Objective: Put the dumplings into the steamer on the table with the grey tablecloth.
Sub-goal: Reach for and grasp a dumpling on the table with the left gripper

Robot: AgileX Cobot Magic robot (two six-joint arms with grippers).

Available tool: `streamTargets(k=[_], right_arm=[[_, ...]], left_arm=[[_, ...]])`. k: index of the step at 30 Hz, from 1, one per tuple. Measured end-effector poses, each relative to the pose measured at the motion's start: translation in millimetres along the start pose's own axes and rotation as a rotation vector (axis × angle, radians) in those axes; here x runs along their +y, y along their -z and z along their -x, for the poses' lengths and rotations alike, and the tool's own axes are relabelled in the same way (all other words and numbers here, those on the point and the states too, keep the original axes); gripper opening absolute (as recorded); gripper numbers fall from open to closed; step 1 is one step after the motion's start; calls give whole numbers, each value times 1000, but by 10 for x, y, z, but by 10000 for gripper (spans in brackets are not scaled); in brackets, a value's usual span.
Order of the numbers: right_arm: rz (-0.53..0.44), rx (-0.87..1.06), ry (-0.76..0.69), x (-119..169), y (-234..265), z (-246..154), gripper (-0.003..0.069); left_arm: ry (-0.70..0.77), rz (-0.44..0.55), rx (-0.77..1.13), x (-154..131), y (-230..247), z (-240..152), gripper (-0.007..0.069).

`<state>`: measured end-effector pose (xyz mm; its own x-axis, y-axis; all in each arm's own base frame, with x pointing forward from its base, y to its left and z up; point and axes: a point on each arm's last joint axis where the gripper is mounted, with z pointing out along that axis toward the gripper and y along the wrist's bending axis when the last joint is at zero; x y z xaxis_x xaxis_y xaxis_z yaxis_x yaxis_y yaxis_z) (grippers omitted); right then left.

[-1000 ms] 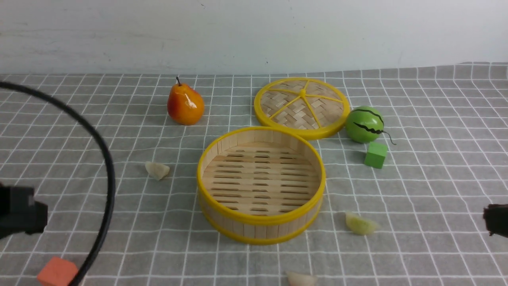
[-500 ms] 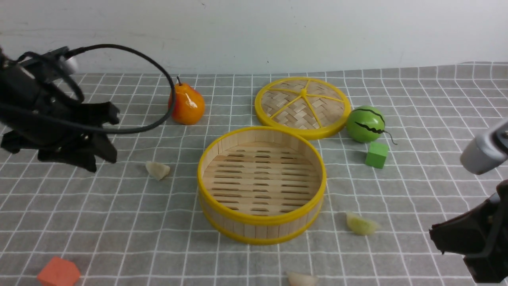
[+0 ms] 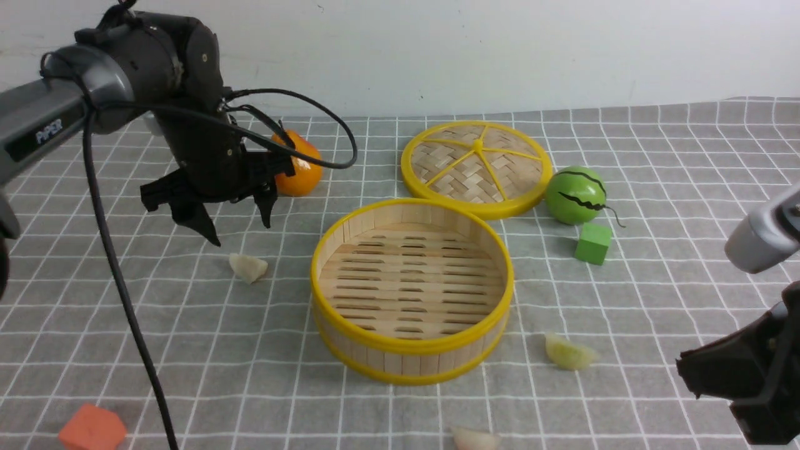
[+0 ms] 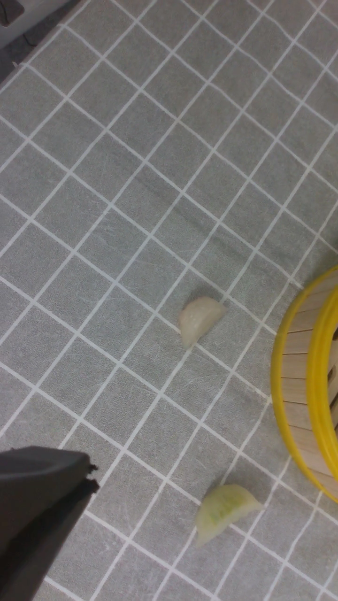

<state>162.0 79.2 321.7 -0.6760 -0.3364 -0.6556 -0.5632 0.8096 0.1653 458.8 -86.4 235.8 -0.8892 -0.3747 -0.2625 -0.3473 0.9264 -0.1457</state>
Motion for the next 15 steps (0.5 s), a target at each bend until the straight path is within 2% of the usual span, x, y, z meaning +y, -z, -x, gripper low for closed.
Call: streamTargets(k=[4,11,14,15], right_arm=[[1,3,0,1,0,-2,1],[1,3,0,1,0,-3,6],[1,3,0,1,0,-3,6],[1,3,0,1,0,-3,6]], left_arm=[[78,-4,52,68,-264,80,501],[108,-3,141,79,-605,23,501],[90,-7,174,74,-669,-7,477],[85,-13,179,69,-666,-10,447]])
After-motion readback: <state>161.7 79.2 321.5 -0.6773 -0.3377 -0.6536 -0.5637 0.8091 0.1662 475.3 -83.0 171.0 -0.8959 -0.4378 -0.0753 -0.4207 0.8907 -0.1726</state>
